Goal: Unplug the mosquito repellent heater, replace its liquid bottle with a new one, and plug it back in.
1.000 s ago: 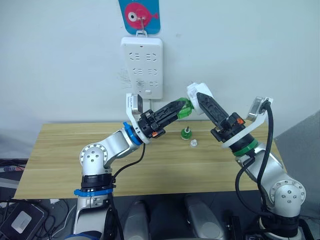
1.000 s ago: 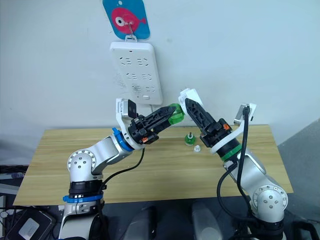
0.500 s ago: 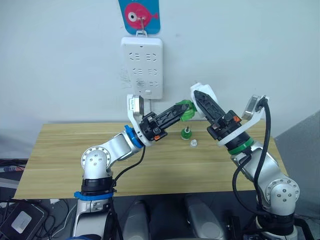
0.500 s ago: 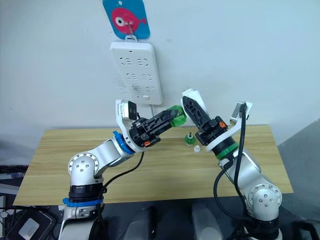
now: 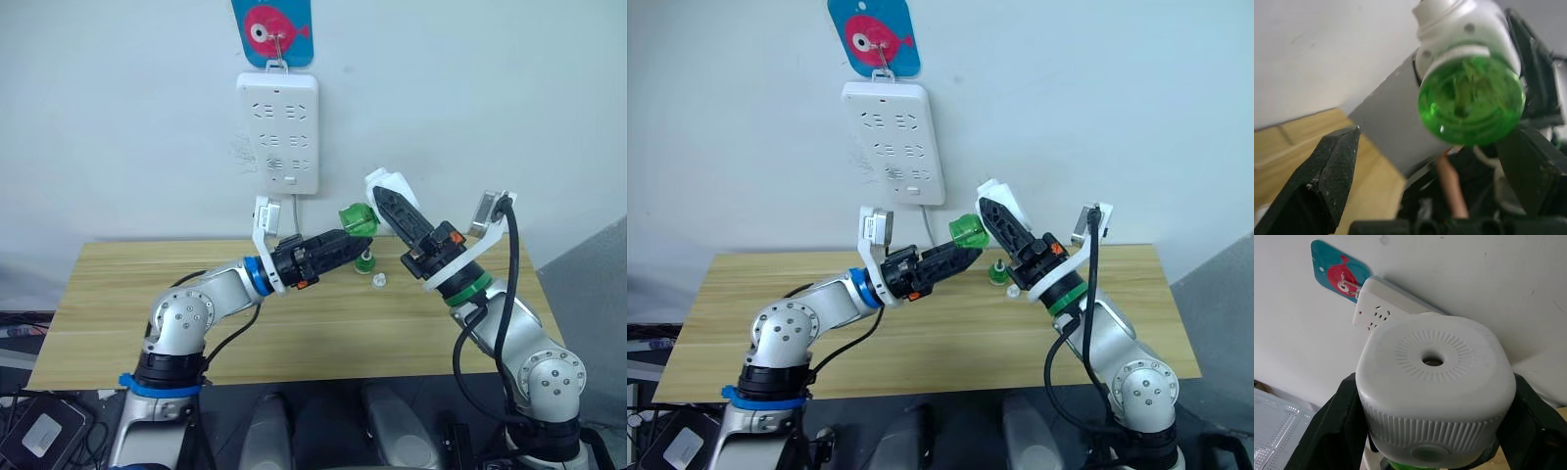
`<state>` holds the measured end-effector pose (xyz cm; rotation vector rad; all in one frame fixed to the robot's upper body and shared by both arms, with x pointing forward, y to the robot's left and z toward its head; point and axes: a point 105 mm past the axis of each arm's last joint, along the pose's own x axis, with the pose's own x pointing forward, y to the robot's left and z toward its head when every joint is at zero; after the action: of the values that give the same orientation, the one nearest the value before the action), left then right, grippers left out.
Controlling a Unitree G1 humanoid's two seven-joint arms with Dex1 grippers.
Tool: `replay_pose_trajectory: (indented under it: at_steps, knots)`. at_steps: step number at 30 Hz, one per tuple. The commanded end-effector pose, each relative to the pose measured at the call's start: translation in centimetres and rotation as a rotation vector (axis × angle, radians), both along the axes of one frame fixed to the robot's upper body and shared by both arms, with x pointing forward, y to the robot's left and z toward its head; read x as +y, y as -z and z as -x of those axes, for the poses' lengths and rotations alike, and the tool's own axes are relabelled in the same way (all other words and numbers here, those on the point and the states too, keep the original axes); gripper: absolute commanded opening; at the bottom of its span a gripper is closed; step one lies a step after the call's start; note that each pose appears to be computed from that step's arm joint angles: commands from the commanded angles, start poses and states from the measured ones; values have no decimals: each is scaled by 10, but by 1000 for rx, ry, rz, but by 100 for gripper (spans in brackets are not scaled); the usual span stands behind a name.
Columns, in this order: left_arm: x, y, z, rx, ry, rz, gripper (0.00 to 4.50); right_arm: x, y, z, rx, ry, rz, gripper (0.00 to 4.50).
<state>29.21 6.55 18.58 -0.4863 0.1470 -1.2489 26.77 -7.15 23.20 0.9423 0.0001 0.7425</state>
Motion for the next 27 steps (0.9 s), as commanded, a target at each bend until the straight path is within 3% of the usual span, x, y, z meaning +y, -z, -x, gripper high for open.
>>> replay_pose_trajectory:
  at_steps: [1,6,11,27]
  knots:
    - [-3,-11,4,-271,-11,-105,450,0,-14,9,-74,-16,-17,306]
    - [-5,-15,4,-525,-37,-186,450,-1,-13,8,-73,-16,-11,305]
    - [-7,-22,5,-666,-52,-197,450,-2,-12,7,-73,-7,2,305]
    - [-8,-25,3,-730,-79,-216,450,-2,-8,2,-115,30,105,305]
